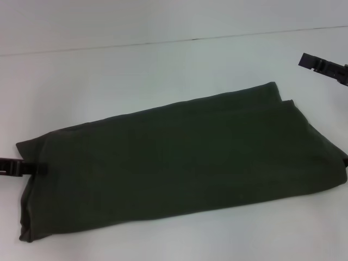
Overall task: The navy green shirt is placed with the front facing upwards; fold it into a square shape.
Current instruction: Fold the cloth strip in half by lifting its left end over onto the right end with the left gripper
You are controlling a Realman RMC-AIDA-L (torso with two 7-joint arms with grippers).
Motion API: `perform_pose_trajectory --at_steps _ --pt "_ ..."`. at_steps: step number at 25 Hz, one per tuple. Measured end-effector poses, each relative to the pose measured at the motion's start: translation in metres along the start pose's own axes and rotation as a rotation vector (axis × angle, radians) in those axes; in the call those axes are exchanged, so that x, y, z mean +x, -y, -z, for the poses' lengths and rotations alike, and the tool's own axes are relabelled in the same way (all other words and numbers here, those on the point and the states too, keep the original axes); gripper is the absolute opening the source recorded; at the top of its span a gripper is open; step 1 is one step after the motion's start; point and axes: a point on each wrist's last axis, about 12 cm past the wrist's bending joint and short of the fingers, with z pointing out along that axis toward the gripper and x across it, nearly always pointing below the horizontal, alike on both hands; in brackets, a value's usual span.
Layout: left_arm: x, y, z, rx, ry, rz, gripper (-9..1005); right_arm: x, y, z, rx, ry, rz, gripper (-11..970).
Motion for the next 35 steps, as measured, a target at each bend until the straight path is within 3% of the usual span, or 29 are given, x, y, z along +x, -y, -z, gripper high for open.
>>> perform_pose_trajectory --at_steps 6,16,21,30,35 --pt "0.002 0.0005 -0.0013 0.012 -0.005 -0.004 214 0.0001 -0.0002 0.0003 -0.002 0.001 0.0 909" --pt "0.0019 0.0009 -0.0015 0.016 -0.001 -0.019 29 0.0002 -0.0009 0.0003 -0.008 0.0 -0.001 908" --pt "0.002 -0.0005 -0.0016 0.003 0.008 -0.003 2 0.0002 -0.0009 0.0003 -0.008 0.0 -0.002 908" --pt "0.0049 -0.0041 0.0012 -0.011 0.019 0.02 111 0.0006 -0.0008 0.0008 -0.007 0.0 -0.003 908" --pt "0.0075 -0.0063 0.002 -0.022 0.021 0.025 310 0.0006 -0.0008 0.0009 -0.007 0.0 -0.003 908"
